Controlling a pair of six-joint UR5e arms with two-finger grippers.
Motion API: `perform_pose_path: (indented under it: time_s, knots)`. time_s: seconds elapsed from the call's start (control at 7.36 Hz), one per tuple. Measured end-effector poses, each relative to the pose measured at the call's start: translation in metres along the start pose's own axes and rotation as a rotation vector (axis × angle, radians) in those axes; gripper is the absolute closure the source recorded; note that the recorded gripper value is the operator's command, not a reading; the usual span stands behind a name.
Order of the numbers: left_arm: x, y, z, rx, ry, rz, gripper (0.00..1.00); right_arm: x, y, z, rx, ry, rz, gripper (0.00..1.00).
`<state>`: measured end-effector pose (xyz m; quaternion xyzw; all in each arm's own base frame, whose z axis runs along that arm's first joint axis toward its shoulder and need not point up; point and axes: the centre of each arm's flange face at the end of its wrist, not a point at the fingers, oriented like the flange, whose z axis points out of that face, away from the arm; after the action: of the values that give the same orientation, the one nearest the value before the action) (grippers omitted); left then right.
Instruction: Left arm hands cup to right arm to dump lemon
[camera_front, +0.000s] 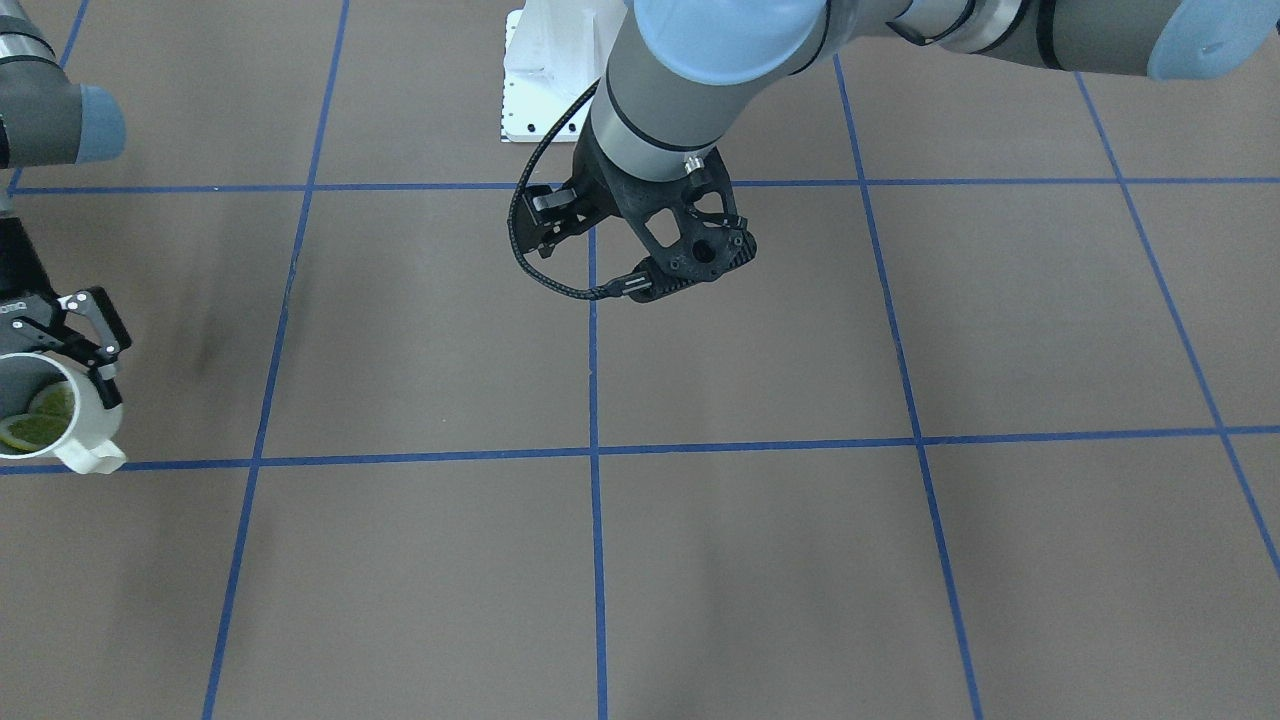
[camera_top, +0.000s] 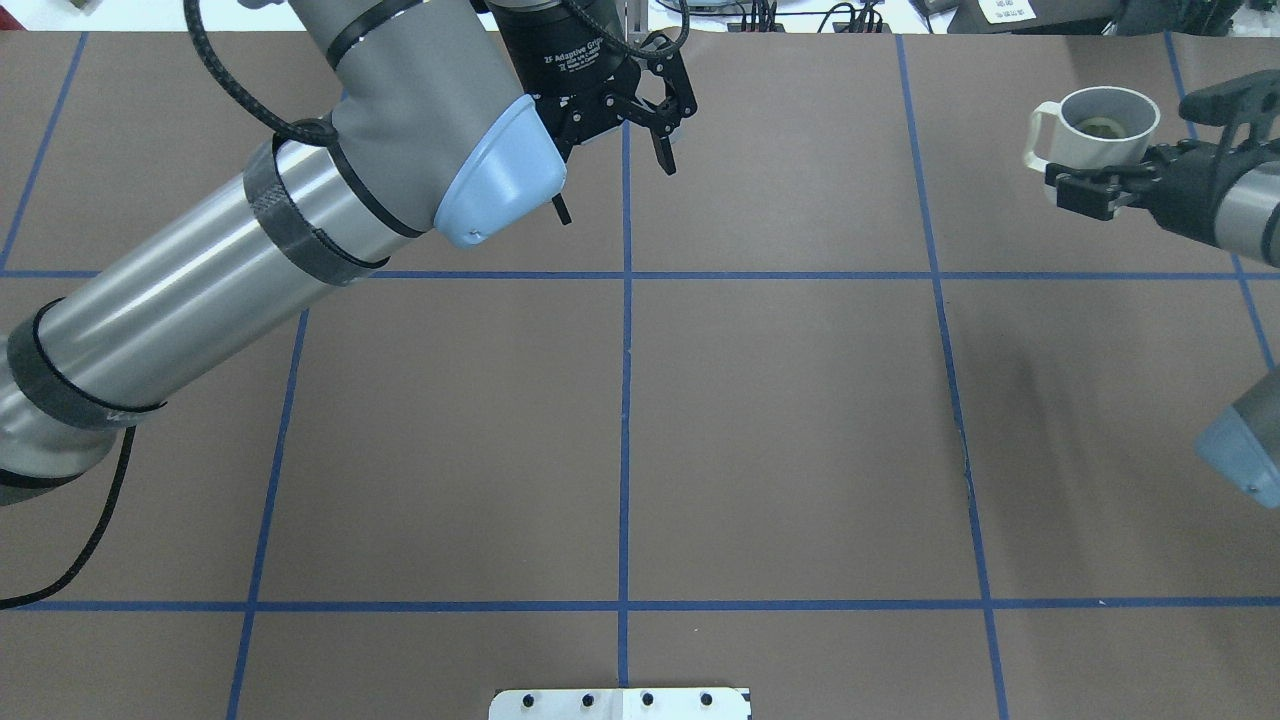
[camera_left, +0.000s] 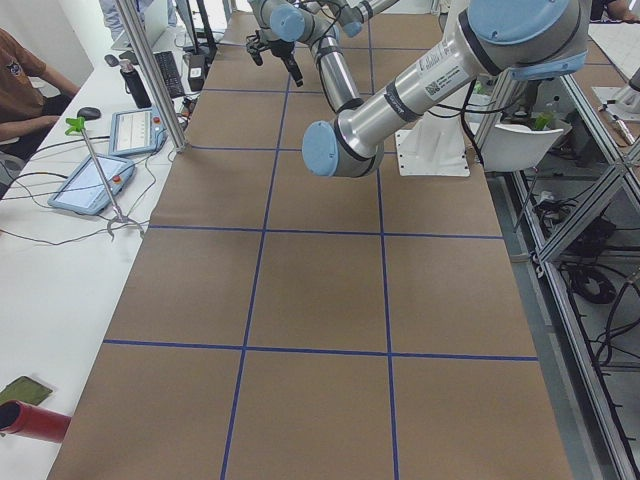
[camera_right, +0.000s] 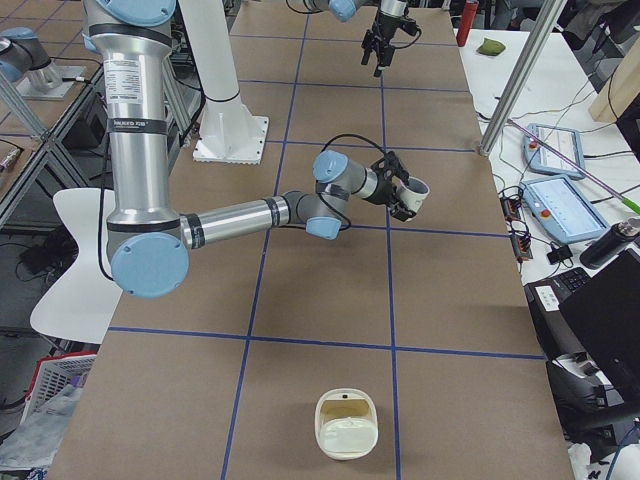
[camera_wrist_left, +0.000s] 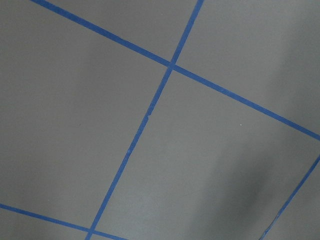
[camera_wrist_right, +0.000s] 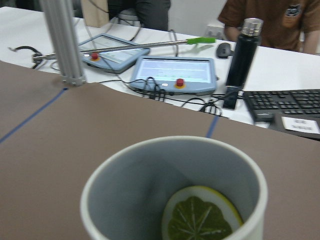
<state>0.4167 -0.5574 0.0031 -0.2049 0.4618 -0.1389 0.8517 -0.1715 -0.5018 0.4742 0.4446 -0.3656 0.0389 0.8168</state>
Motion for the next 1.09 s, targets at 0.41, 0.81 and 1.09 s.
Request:
perform_pose_path:
  time_s: [0.41,0.81,1.09]
  knots:
    - [-0.002,0.002,-0.001,0.000,0.002,-0.001,0.00,0.102,0.005,-0.034,0.008,0.162,0.036,1.00]
    - [-0.018,0.004,0.002,0.001,0.006,0.000,0.00,0.174,0.041,-0.084,-0.015,0.298,0.098,1.00]
    - [-0.026,0.003,0.004,0.000,0.004,-0.002,0.00,0.200,0.069,-0.112,-0.004,0.331,0.117,1.00]
